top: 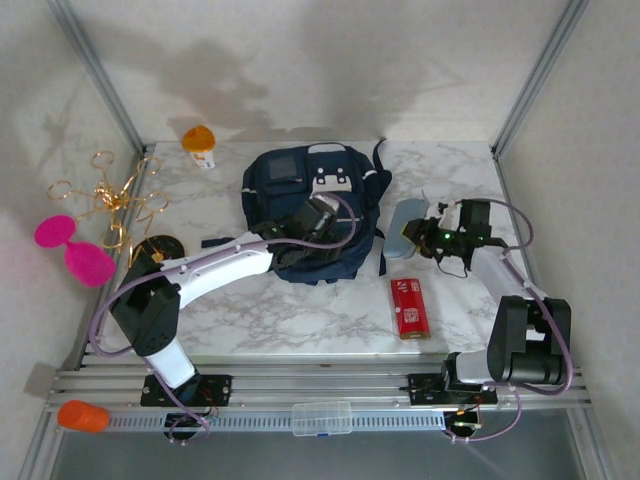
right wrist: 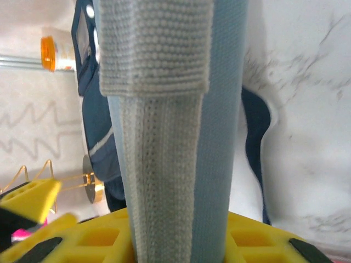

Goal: Pack books, pencil case, and school supplies into a backpack

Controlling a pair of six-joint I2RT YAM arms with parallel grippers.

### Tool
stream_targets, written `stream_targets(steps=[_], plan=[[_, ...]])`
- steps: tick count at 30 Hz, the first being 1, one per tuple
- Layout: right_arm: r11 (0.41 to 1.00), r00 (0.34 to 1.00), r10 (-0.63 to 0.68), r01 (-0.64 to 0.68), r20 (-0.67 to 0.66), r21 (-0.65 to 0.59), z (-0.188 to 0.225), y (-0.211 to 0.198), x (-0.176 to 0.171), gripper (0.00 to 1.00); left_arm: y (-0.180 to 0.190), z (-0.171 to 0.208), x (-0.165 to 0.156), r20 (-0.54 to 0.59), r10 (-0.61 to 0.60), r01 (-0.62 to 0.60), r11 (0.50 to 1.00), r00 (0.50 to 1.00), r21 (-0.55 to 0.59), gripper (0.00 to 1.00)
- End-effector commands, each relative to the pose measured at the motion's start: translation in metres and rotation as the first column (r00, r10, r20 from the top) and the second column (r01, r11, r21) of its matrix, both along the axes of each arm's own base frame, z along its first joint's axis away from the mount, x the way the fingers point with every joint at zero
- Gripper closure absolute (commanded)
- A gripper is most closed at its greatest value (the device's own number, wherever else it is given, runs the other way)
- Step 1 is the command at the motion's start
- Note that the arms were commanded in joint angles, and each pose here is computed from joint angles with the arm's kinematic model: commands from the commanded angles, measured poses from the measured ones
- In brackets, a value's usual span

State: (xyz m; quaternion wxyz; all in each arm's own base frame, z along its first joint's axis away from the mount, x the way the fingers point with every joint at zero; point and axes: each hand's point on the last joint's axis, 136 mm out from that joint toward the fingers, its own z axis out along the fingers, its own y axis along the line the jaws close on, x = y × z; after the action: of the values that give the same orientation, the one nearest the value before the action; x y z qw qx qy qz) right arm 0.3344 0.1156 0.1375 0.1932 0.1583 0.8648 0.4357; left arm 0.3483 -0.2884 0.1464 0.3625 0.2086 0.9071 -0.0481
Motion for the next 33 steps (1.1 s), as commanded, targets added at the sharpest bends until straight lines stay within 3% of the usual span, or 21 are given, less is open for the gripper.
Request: stream_targets(steps=[1,11,16,23,27,31,33], plan=[[0.999,0.999,0.022,-0.021,-0.026,0.025,-0.001,0.016,-0.012,0.68,0.022,-0.016,0.0,0.002,-0.068,0.066,0.982,0.998,0.179,0.11],[0.999,0.999,0.031,-0.03,-0.033,0.027,-0.008,0.027,-0.014,0.68,0.038,-0.051,0.027,-0.035,-0.071,0.078,0.958,0.997,0.276,0.04],[0.999,0.999,0.036,-0.035,-0.039,0.016,-0.008,0.027,-0.013,0.68,0.04,-0.043,0.051,-0.034,-0.063,0.07,0.97,0.997,0.234,0.09],[0.999,0.999,0.035,-0.035,-0.023,0.019,-0.003,0.027,-0.011,0.68,0.034,-0.03,0.079,-0.046,-0.099,0.104,0.985,0.994,0.135,0.4],[0.999,0.999,0.032,-0.031,-0.015,0.015,-0.001,0.026,-0.011,0.69,0.026,-0.027,0.088,-0.062,-0.122,0.127,0.987,0.991,0.097,0.73],[0.999,0.999,0.04,-0.04,-0.005,0.016,0.005,0.027,-0.011,0.69,0.02,-0.022,0.085,-0.071,-0.147,0.151,0.987,0.987,0.052,0.98],[0.999,0.999,0.041,-0.041,0.007,0.003,0.01,0.025,-0.01,0.69,0.019,-0.014,0.086,-0.057,-0.139,0.14,0.99,0.989,0.029,1.0]])
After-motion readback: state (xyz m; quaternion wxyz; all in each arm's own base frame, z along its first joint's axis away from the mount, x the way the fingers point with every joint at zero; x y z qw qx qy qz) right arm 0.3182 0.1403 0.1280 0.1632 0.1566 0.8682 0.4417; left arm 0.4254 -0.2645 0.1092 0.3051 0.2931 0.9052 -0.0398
